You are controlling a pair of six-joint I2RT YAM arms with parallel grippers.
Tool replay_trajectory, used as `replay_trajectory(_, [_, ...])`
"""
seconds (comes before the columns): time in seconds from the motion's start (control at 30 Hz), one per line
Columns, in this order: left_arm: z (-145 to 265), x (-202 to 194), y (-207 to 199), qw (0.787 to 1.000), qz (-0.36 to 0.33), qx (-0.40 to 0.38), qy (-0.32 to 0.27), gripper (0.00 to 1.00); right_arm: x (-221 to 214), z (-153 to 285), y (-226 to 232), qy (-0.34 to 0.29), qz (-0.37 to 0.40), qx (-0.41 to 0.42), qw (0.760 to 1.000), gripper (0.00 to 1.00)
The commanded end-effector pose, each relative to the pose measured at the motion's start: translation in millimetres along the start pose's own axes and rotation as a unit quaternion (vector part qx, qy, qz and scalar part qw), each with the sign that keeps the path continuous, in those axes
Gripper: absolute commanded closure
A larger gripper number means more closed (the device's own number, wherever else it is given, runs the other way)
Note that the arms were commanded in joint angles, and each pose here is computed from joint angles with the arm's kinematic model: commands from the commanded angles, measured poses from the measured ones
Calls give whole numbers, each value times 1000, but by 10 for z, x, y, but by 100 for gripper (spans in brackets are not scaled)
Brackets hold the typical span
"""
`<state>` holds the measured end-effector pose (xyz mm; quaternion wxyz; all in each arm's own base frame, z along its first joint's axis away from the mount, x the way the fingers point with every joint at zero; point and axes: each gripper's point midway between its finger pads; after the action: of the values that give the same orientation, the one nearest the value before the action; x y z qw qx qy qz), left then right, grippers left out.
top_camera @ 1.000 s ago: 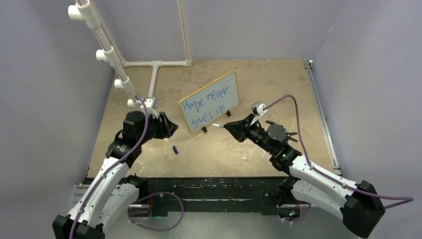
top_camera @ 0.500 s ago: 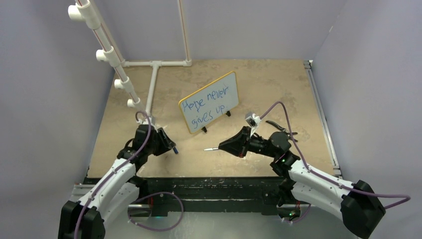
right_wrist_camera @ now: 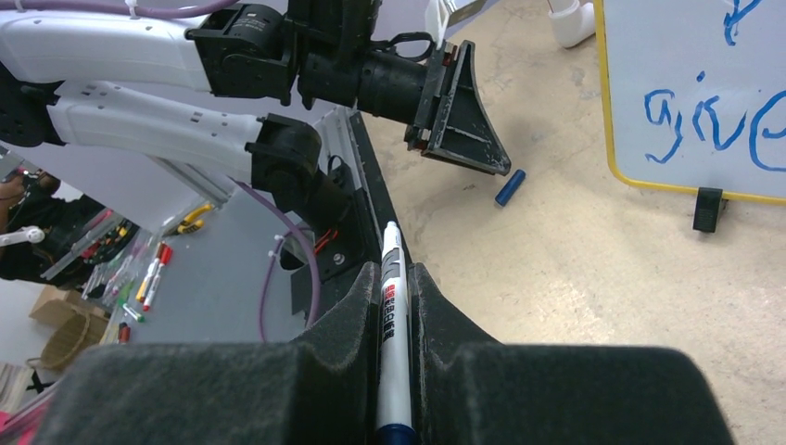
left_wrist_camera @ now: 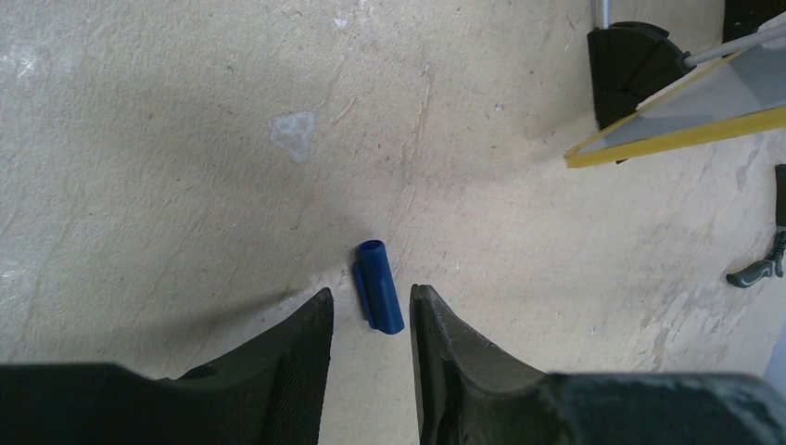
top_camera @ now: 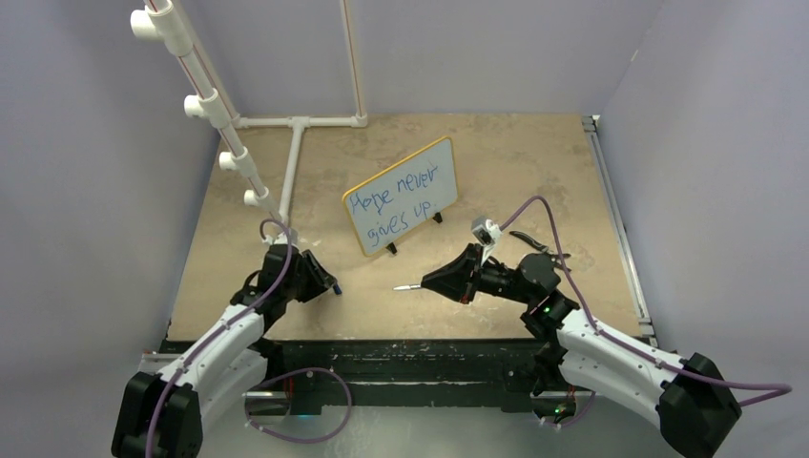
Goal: Write a sentence on the whiteboard
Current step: Pick up the pen cap from the center of the board.
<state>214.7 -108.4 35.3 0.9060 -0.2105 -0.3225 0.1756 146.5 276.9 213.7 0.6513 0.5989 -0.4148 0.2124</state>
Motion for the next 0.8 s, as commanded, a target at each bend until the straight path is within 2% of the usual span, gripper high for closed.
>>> replay_trajectory(0.0, [-67, 47, -29, 1000, 4, -2, -11, 65, 47, 2, -3, -8, 15, -2, 1000, 100])
replay_trajectory(0.23, [-127, -27, -121, 1000, -15, -10, 11, 65, 39, 18, -38, -13, 13, -10, 1000, 100])
replay_trajectory(0.57, [-233, -282, -353, 992, -112, -18, 54, 66, 30, 44, -53, -18, 11, -17, 1000, 100])
replay_trajectory(0.77, [-216, -328, -168, 981, -180, 46, 61, 67, 27, 43, -86, -19, 11, -23, 999, 100])
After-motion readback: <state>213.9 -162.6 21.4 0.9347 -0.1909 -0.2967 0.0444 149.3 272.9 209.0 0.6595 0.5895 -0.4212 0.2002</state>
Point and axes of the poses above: each gripper's point midway between its finger pads, its own z axis back along the fingers, its own y axis along the line the jaws close on, x = y × z, and after that the axes turned 5 degrees about -z, right-handed
